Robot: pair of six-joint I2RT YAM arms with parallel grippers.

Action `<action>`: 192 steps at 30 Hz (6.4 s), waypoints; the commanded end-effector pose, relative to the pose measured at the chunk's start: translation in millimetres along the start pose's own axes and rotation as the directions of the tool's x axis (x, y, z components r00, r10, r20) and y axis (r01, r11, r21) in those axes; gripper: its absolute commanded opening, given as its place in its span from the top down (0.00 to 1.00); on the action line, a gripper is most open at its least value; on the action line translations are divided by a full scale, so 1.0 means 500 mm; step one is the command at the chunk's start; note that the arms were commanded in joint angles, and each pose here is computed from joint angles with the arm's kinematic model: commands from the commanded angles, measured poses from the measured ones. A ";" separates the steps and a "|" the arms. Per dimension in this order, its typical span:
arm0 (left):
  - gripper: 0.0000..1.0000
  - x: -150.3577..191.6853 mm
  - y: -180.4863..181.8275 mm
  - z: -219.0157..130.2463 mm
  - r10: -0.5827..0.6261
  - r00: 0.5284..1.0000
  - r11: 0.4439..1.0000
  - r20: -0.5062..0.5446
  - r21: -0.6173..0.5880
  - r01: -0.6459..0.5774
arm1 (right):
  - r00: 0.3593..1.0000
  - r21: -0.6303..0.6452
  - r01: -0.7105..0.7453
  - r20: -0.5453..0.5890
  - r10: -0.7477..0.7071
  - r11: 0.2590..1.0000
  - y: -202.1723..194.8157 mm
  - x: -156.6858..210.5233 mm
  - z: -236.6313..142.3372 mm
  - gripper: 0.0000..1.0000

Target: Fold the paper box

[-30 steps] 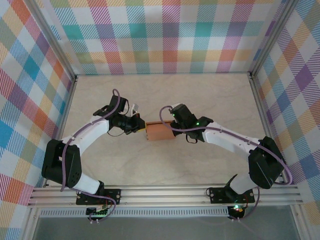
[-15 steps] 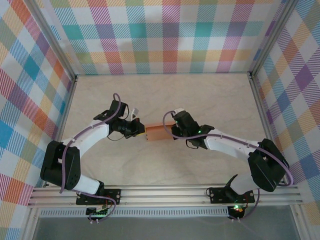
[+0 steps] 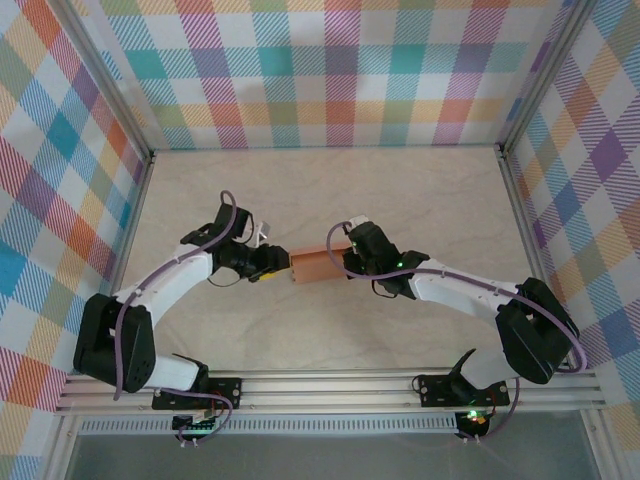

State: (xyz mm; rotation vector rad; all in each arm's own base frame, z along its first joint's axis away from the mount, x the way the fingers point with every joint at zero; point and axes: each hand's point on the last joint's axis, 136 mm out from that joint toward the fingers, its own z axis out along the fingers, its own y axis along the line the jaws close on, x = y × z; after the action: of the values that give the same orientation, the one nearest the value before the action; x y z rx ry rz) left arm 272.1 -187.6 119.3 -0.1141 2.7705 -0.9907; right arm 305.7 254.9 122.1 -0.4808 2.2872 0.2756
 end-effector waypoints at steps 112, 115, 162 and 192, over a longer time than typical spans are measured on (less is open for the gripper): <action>0.94 0.046 0.141 0.115 -0.346 0.938 0.935 0.031 -0.078 0.347 | 0.871 -0.272 -0.490 -0.191 0.453 0.828 -0.016 0.002 0.027 0.81; 0.88 0.037 0.130 0.104 -0.326 0.944 0.941 0.044 -0.076 0.329 | 0.846 -0.240 -0.533 -0.125 0.519 0.811 -0.036 -0.037 -0.004 0.50; 0.75 0.060 -0.060 -0.077 0.084 0.972 0.996 0.221 0.010 -0.089 | 0.387 -0.048 -0.909 -0.463 0.797 0.413 0.050 0.047 0.049 0.47; 0.72 0.017 0.018 -0.015 0.038 0.955 0.996 0.293 -0.086 -0.014 | 0.503 -0.280 -0.863 -0.542 0.673 0.420 -0.001 -0.096 0.221 0.37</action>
State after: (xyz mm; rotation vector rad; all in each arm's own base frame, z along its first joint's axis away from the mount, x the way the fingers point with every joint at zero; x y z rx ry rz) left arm 251.6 -179.6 114.2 -0.2037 2.5806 -0.7955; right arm 409.8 303.4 79.1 0.4970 2.5955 1.4214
